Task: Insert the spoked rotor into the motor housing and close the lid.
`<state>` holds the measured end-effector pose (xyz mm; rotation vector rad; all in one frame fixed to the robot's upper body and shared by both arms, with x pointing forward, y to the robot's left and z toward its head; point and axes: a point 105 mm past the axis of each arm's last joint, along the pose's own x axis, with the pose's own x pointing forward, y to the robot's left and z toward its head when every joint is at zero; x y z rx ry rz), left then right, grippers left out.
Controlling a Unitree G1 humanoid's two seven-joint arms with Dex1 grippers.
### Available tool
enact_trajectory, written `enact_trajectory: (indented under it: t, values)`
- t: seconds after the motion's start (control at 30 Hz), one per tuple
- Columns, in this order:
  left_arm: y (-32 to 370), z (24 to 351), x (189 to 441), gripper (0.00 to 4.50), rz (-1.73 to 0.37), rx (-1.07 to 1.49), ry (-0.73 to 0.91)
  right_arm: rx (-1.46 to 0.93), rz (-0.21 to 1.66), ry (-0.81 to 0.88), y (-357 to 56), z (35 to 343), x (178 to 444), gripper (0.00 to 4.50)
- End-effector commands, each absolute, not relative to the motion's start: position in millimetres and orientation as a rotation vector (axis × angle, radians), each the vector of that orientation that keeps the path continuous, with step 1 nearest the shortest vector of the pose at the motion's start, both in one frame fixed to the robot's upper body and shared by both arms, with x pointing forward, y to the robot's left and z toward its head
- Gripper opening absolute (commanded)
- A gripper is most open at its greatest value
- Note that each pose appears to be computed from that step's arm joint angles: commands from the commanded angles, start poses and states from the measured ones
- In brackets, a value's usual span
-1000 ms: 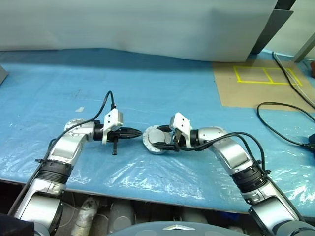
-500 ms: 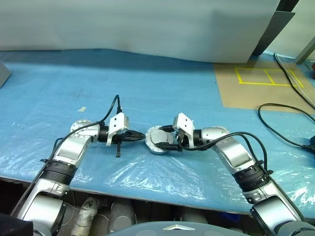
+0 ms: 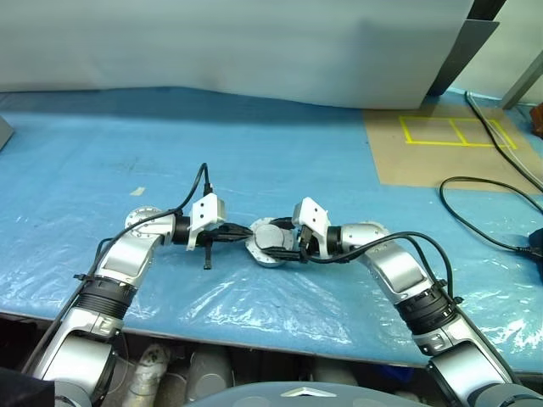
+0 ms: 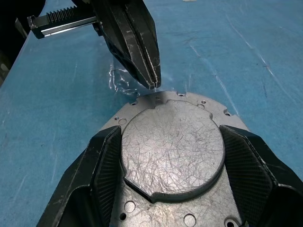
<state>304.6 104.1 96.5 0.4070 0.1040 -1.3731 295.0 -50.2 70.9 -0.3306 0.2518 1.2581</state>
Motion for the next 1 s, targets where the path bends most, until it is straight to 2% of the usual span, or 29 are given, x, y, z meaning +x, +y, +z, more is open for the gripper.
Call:
enact_trajectory:
  t: [0.03,0.4,0.8,0.93,0.97,1.0]
  values:
    - [100.0,103.2,305.4,0.0,-1.382,0.436,0.071,-0.375,1.174,0.493,-74.3,16.8,290.9,2.9]
    - [98.5,86.7,313.8,0.0,-1.351,0.501,0.116,-0.345,1.158,0.487,-76.7,23.3,294.5,2.9]
    - [94.1,79.8,306.9,0.0,-1.39,0.509,0.123,-0.254,1.178,0.452,-67.3,42.0,292.7,2.9]
    - [93.2,79.4,306.9,0.0,-1.393,0.51,0.122,-0.242,1.187,0.452,-71.6,46.5,290.3,4.23]
    - [92.6,79.0,306.4,0.0,-1.396,0.509,0.122,-0.255,1.182,0.456,-74.0,45.0,290.2,4.48]
    - [92.4,78.8,306.4,0.0,-1.397,0.509,0.122,-0.267,1.178,0.458,-75.4,43.9,290.5,4.48]
